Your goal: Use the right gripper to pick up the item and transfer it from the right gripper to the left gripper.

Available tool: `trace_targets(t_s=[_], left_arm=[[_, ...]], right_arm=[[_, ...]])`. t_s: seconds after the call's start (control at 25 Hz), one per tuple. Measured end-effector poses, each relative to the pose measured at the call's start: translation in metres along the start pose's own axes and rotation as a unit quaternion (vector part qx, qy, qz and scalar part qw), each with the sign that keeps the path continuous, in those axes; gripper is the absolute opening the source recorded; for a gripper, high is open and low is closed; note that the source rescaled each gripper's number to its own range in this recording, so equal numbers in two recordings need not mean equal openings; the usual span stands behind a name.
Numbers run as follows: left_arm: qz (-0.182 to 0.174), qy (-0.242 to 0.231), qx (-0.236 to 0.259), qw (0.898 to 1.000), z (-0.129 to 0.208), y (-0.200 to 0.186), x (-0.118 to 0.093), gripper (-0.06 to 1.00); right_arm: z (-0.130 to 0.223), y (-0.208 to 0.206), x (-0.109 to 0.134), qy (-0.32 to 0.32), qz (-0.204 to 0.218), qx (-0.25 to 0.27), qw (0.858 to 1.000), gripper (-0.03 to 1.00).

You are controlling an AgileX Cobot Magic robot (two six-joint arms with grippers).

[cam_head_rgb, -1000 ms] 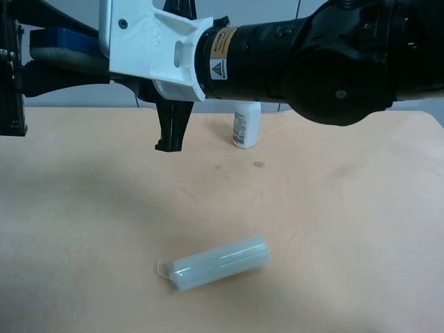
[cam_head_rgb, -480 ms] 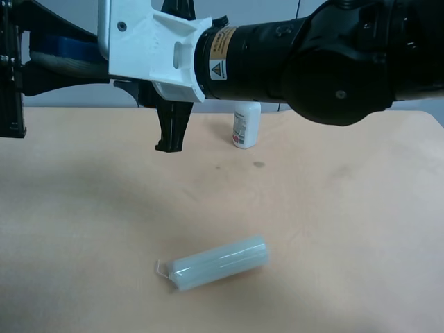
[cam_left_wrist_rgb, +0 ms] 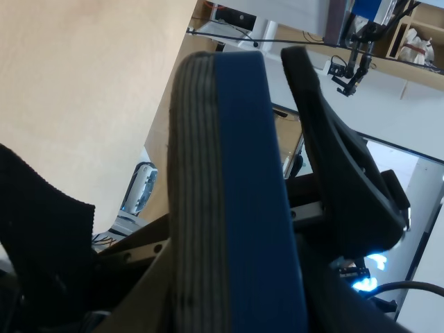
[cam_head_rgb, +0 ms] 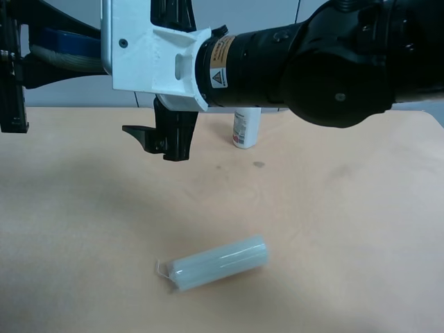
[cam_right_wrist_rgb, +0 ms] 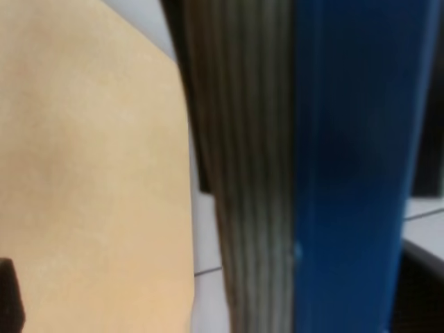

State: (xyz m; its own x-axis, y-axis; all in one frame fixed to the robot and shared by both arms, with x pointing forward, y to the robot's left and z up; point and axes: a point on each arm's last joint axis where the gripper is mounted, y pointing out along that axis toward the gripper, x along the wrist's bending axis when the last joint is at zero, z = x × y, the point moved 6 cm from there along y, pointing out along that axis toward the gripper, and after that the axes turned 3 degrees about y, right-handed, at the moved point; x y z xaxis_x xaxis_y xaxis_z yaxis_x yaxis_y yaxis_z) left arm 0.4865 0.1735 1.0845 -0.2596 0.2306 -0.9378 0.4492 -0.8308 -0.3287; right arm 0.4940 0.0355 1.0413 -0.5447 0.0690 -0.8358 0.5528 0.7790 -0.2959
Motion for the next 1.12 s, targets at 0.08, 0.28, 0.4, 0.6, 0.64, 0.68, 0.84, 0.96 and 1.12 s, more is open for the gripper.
trace_targets(t_s=[0.08,0.28,0.4,0.6,0.64,0.68,0.84,0.96,1.12], left_arm=[[0.001,-0.001,0.000,1.000,0.000,0.000,0.000,0.00],[0.002,-0.001,-0.002,1.000,0.000,0.000,-0.001,0.00],[0.002,-0.001,-0.009,1.000,-0.003,0.000,-0.001,0.00],[0.003,-0.001,-0.018,1.000,-0.005,0.000,-0.001,0.00],[0.003,-0.001,-0.018,1.000,-0.006,0.000,-0.001,0.00],[0.003,0.001,-0.020,1.000,-0.006,0.000,-0.001,0.00],[0.003,0.006,-0.027,1.000,-0.008,0.000,-0.001,0.00],[0.003,0.019,-0.027,0.999,-0.008,0.000,-0.001,0.00],[0.002,0.037,-0.027,0.999,-0.008,0.000,-0.001,0.00]], right_arm=[[0.000,-0.006,-0.003,-0.001,-0.004,0.009,1.000,1.00],[-0.001,-0.031,-0.015,-0.002,-0.011,0.036,0.999,1.00],[-0.001,-0.048,-0.021,0.012,-0.017,0.054,0.998,1.00],[0.002,-0.077,-0.020,0.090,-0.052,0.095,0.990,1.00],[0.003,-0.083,-0.018,0.108,-0.061,0.103,0.987,1.00],[0.003,-0.090,-0.015,0.132,-0.075,0.114,0.982,1.00],[0.002,-0.116,-0.006,0.226,-0.114,0.143,0.957,1.00],[0.000,-0.139,-0.001,0.305,-0.129,0.168,0.928,1.00],[0.001,-0.170,0.007,0.390,-0.143,0.216,0.884,1.00]])
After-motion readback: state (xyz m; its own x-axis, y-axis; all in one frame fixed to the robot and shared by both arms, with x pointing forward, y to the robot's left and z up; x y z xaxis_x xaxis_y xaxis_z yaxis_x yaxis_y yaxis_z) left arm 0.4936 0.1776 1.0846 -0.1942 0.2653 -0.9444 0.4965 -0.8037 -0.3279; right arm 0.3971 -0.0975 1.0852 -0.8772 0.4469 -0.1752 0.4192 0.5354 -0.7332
